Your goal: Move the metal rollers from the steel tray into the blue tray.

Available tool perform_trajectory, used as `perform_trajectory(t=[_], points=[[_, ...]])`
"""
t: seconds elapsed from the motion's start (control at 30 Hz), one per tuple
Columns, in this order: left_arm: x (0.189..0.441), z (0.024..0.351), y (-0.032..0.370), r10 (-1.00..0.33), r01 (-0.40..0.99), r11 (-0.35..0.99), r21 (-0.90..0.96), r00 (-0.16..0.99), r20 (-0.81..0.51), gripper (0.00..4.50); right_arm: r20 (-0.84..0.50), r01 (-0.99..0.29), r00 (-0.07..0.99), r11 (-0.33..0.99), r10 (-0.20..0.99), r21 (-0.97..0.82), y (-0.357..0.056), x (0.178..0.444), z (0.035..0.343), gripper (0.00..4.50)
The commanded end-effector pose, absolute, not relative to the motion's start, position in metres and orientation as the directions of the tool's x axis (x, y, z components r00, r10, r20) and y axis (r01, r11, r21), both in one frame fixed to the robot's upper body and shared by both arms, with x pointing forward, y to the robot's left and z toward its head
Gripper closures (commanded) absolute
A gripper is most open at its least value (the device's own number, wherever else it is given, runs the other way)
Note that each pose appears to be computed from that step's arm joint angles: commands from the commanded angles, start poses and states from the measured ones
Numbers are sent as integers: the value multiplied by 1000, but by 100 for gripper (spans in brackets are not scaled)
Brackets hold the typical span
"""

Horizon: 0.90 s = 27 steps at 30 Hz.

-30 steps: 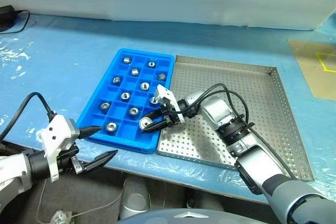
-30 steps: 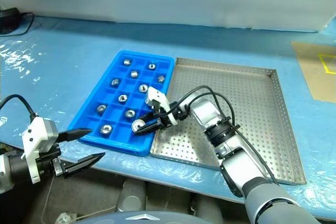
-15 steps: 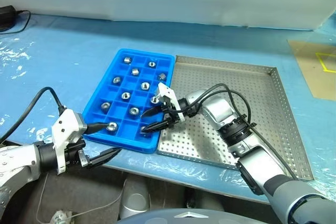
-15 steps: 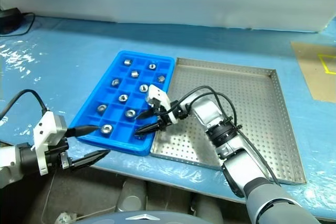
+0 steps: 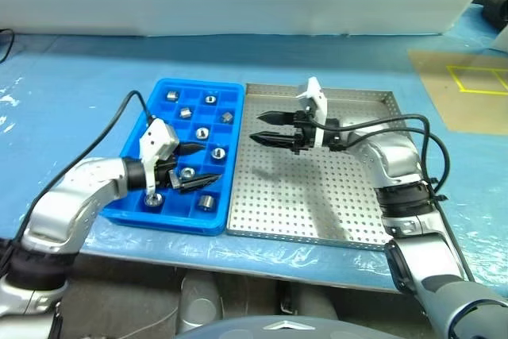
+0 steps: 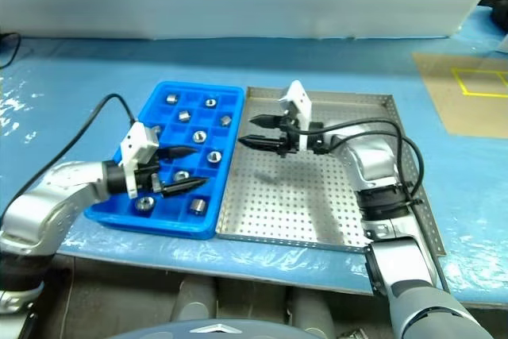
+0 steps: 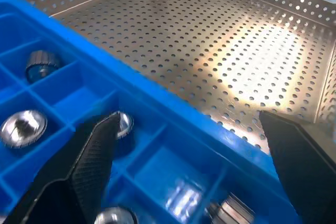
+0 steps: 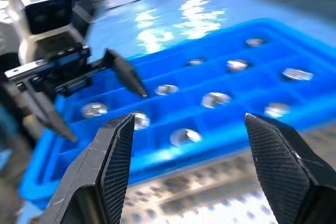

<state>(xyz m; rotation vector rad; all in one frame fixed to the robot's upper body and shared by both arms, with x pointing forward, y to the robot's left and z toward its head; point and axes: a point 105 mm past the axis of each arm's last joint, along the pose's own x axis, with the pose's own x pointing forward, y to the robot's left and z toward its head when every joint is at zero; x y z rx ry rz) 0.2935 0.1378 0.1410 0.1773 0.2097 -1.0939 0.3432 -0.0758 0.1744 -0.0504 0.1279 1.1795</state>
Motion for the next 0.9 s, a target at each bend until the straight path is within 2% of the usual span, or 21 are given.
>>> perform_trajectory(t=[0.03, 0.1, 0.2, 0.43, 0.9], points=[[317, 137, 134, -862, 898, 434, 78, 439, -254, 0, -110, -818, 575, 572, 810, -63, -100, 357, 172, 109], [332, 134, 130, -859, 892, 443, 84, 450, -243, 0, -113, -744, 668, 664, 736, -77, -109, 364, 164, 109], [344, 132, 117, -871, 897, 435, 75, 441, -218, 0, -70, -681, 732, 731, 678, -38, -111, 366, 163, 109], [345, 136, 103, -899, 921, 383, 71, 390, -198, 0, -67, -690, 723, 723, 687, -27, -104, 359, 161, 109], [333, 140, 113, -886, 907, 413, 77, 420, -195, 0, -61, -711, 703, 702, 709, -26, -94, 370, 166, 109]])
